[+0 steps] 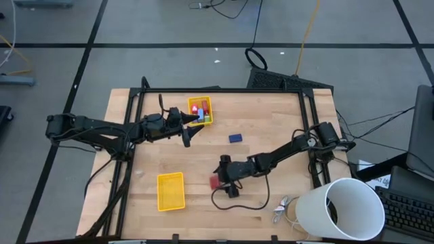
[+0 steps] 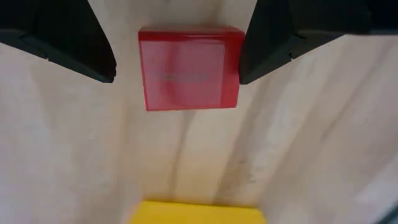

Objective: Pick & Place Office items
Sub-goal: Put the red charger adapter into the top yellow bin

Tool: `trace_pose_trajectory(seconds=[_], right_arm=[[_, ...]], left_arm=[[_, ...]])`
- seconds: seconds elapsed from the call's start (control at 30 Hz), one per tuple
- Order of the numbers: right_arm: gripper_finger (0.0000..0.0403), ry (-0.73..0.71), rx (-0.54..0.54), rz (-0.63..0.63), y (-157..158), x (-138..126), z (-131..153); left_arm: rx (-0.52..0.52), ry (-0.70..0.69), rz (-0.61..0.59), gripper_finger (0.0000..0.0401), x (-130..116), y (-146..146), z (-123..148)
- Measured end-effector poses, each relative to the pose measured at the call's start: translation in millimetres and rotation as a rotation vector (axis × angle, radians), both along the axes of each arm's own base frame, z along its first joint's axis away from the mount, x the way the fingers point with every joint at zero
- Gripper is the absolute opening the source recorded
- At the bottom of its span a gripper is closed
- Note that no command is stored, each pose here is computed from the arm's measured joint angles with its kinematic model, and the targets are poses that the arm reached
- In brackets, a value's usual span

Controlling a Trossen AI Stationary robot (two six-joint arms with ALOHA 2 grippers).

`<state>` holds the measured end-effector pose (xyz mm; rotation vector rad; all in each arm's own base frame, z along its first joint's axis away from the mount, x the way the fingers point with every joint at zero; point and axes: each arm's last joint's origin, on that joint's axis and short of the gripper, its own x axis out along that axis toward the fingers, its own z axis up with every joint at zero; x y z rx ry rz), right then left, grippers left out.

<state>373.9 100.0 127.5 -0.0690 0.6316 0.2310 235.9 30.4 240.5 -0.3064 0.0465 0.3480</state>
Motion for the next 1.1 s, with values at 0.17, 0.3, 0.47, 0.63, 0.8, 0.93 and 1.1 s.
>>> trace_pose_trajectory(seconds=[0.17, 0.3, 0.47, 0.63, 0.8, 0.93, 1.1], right_arm=[[0.0321, 0.014, 0.010, 0.021, 0.3, -0.7, -0.9], [0.0309, 0.038, 0.018, 0.040, 0.3, -2.0, -2.6], [0.0293, 0.051, 0.004, 0.043, 0.1, -2.0, -8.4], [0.0281, 0.026, 0.014, 0.038, 0.6, -0.5, -6.3], [0.0279, 0.008, 0.016, 0.040, 0.9, 0.7, -5.7], [0.0279, 0.014, 0.009, 0.045, 1.0, 0.9, -8.9], [0.0274, 0.027, -0.010, 0.060, 0.0, 0.4, -11.7]], left_arm=[[-0.001, -0.001, 0.000, 0.0264, 0.0, 0.0, 0.0], [-0.002, -0.001, 0.000, 0.0254, 0.0, 0.0, 0.1], [-0.002, -0.002, 0.000, 0.0244, 0.0, 0.0, 0.1], [-0.002, -0.004, 0.000, 0.0248, 0.0, 0.0, 0.3], [-0.002, -0.005, 0.001, 0.0255, 0.0, 0.0, 0.4], [-0.002, -0.005, 0.001, 0.0255, 0.0, 0.0, 0.4], [-0.001, -0.005, 0.002, 0.0255, 0.0, 0.0, 0.4]])
